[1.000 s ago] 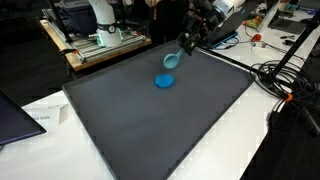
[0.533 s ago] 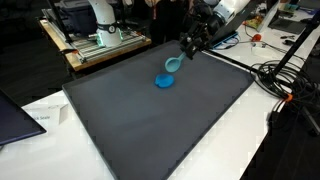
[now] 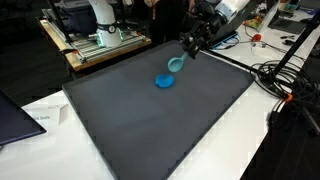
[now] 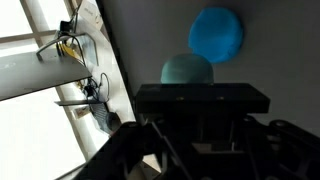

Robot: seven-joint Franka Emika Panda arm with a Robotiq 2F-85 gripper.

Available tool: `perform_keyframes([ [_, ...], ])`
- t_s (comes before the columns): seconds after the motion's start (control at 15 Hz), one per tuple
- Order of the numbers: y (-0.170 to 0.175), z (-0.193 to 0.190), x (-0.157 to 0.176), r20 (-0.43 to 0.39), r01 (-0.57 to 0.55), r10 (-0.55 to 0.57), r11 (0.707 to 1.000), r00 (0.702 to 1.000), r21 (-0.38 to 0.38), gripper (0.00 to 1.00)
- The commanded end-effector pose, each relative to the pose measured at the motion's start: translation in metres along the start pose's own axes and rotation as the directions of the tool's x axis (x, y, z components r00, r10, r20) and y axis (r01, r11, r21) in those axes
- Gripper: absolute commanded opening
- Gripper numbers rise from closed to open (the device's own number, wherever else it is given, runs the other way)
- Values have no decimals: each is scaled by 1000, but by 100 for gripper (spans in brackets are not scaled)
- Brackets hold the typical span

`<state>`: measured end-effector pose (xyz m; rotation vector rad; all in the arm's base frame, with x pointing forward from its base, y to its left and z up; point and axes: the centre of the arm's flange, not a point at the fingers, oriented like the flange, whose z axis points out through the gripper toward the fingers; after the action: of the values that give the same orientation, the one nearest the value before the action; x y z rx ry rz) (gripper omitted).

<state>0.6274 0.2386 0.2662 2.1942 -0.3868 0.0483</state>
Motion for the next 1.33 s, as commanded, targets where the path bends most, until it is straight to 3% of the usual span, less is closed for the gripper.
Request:
perform_keyframes([
  [0.0, 35, -17, 0, 35, 56, -61, 989, 998, 135, 23],
  [0.4, 93, -20, 16, 32, 145, -172, 906, 985, 397, 23],
  [0.6, 121, -6, 28, -2, 204, -232, 853, 973, 480, 23],
  [0.93, 164, 30, 40, -72, 315, -338, 751, 938, 580, 23],
  [1.27, 209, 64, 53, -177, 401, -394, 614, 902, 680, 23],
])
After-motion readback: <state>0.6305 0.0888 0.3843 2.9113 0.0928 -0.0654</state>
